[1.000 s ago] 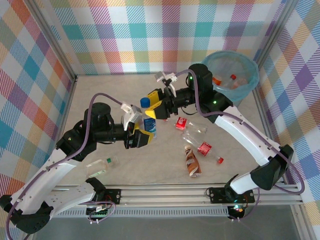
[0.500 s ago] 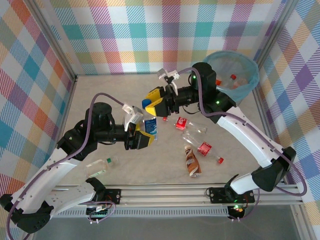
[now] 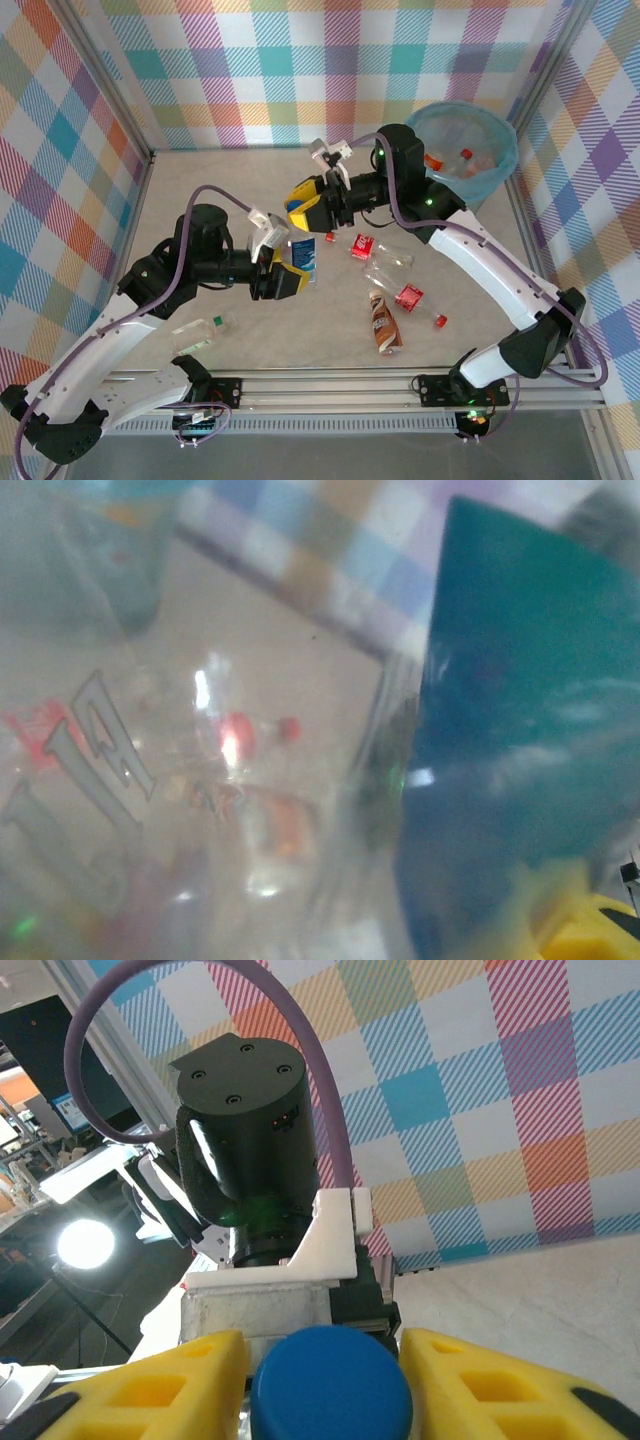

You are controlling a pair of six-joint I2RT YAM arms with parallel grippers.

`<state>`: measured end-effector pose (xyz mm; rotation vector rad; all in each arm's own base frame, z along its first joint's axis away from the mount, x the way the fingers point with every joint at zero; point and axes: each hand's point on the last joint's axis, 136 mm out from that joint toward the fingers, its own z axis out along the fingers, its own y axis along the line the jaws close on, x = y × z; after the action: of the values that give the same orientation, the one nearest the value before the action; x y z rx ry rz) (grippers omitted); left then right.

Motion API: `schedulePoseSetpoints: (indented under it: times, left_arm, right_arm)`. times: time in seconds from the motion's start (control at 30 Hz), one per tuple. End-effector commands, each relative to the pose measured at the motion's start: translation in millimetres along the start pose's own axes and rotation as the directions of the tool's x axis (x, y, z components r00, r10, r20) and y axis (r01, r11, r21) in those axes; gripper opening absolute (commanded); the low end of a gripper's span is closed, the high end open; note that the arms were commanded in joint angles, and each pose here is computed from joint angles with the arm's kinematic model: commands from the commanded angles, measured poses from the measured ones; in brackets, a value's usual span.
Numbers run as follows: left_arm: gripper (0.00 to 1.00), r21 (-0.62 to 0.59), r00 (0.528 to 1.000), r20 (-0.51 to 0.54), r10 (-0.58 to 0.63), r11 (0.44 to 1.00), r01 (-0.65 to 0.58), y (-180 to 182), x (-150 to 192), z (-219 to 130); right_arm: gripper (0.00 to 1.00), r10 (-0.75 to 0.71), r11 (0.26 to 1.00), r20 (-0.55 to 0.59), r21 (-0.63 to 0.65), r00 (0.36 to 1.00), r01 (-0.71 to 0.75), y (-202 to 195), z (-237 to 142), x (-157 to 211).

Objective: Put the plastic bottles in the bin

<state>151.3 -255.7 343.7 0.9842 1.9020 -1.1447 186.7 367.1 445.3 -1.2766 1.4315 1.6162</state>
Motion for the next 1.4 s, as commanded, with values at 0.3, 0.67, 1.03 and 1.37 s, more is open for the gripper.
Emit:
schedulePoseSetpoints:
  times: [0.3, 0.67, 1.03, 1.37]
  left_arm:
    - [0.70, -0.126, 0.995, 0.054, 0.089, 0.989, -0.081, 7, -18, -20]
    - [0.98, -0.521, 0.924, 0.272, 0.271, 0.848, -0.096, 44, -41, -83]
    - [0.99, -0.652, 0.960, 0.201, 0.196, 0.758, -0.018, 81, -32, -85]
    - [1.00, -0.650, 0.970, 0.190, 0.152, 0.760, 0.008, 92, -31, -70]
  right_arm:
    - [0.29, 0.006, 0.999, -0.019, 0.043, 1.000, -0.006, -3, 1, -4]
    - [0.19, 0.061, 0.957, -0.005, 0.286, 0.998, -0.057, -37, -40, -20]
    - [0.00, -0.095, 0.304, 0.066, 0.952, 0.993, -0.034, -122, -237, -60]
    - [0.00, -0.296, -0.242, 0.072, 0.959, 0.952, -0.148, -109, -384, -95]
